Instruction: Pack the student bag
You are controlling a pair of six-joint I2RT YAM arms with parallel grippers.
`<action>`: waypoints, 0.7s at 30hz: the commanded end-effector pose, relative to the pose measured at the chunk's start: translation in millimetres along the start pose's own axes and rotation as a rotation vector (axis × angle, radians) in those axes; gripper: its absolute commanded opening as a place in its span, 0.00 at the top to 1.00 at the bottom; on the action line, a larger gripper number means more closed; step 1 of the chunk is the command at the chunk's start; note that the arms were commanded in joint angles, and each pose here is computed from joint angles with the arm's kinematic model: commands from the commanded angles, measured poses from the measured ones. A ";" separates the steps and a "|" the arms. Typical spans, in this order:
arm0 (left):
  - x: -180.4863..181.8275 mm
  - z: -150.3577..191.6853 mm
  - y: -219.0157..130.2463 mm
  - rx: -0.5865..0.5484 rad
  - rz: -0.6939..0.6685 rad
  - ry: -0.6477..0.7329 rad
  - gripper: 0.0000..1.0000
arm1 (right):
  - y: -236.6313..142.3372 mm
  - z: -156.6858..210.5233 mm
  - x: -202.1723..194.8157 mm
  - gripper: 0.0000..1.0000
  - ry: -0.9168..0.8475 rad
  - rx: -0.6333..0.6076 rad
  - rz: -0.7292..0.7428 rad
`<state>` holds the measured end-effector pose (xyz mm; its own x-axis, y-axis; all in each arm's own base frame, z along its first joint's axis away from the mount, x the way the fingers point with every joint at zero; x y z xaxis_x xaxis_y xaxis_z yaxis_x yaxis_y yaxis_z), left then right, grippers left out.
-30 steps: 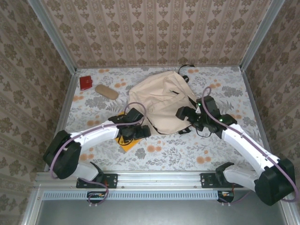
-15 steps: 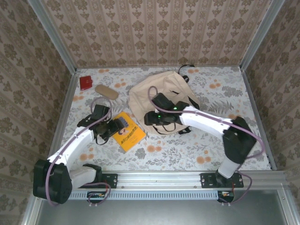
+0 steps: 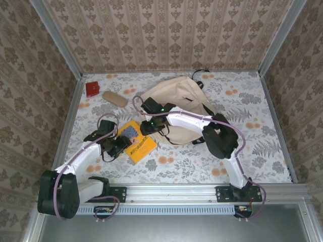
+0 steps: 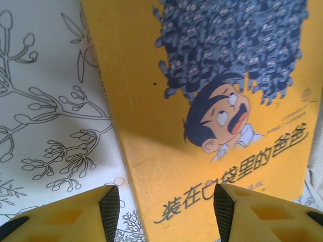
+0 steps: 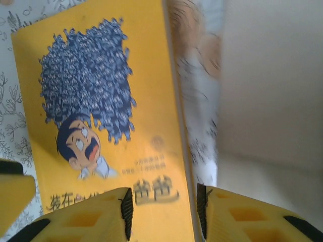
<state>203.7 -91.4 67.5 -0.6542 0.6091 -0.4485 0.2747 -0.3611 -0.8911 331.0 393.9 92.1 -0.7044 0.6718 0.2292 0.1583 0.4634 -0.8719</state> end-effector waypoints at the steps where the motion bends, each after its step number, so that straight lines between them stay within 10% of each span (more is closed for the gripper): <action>1: 5.5 1.9 6.0 0.023 -0.002 -0.041 0.48 | 17.2 12.9 5.2 0.64 -0.073 0.085 -0.057; 21: -0.1 8.9 30.4 0.133 0.035 -0.040 0.45 | 39.6 36.7 -8.0 0.67 -0.078 0.194 -0.007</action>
<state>203.8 -100.1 47.9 -0.6845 0.5757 -0.4472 0.2159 -0.4258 -0.8787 325.6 394.9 56.7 -0.7520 0.6189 0.2268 0.0657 0.4128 -0.9084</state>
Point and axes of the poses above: each hand's point on the last joint's axis, 136 mm out from that joint toward the fingers, its own y axis out along the fingers, its own x axis along the line the jaws close on, z = x × y, the point moved 3 cm from there along -y, back along the fingers, and after that the axes turned 15 degrees about -y, right-handed, at the moved point
